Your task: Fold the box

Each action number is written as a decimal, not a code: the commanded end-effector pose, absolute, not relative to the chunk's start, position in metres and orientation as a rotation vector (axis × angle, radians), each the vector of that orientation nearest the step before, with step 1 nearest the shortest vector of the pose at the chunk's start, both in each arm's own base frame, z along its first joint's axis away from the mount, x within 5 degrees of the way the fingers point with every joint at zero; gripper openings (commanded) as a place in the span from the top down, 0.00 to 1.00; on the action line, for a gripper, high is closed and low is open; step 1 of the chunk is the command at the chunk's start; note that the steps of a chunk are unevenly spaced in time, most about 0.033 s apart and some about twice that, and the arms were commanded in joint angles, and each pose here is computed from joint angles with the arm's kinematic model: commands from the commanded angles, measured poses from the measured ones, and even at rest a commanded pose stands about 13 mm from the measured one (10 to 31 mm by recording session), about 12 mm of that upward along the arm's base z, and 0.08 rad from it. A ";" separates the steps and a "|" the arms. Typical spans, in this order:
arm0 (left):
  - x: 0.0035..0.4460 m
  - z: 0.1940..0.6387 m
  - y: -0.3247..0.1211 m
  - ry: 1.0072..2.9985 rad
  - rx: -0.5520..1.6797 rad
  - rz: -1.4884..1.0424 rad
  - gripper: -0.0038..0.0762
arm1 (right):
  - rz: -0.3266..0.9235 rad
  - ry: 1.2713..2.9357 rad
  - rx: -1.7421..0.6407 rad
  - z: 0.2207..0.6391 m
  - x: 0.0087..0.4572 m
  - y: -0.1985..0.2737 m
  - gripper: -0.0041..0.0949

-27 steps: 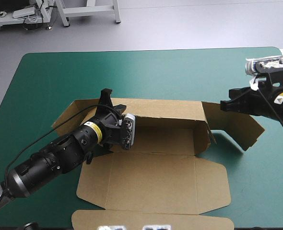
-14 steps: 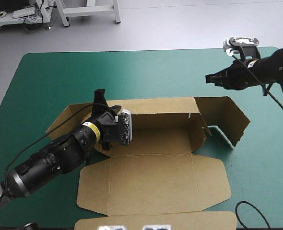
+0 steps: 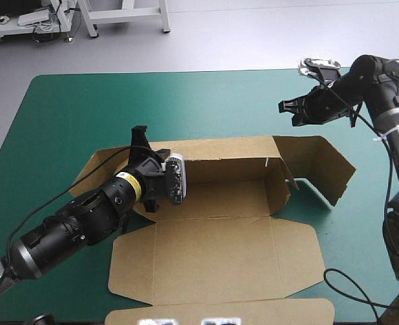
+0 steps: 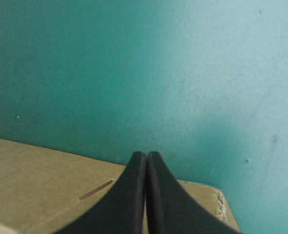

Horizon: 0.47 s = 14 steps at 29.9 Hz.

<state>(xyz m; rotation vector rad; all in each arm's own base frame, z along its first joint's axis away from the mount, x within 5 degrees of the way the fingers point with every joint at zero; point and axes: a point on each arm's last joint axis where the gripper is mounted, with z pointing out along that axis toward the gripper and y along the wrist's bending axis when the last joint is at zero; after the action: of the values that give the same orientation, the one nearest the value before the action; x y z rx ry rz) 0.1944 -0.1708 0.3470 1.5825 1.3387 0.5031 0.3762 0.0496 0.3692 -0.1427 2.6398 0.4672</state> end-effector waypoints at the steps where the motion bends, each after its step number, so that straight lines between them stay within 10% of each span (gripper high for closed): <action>1: 0.190 0.365 -0.172 1.264 1.526 0.483 0.96 | 0.492 2.598 -0.152 0.386 0.370 0.055 0.97; 14: 0.192 0.361 -0.169 1.310 1.545 0.518 0.96 | 0.530 2.654 -0.186 0.374 0.353 0.068 0.97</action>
<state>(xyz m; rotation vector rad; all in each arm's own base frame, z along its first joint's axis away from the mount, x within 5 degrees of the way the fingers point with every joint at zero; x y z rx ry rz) 0.1947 -0.1680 0.3451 1.5902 1.3731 0.5231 0.3732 0.0670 0.3455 -0.1593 2.7266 0.4994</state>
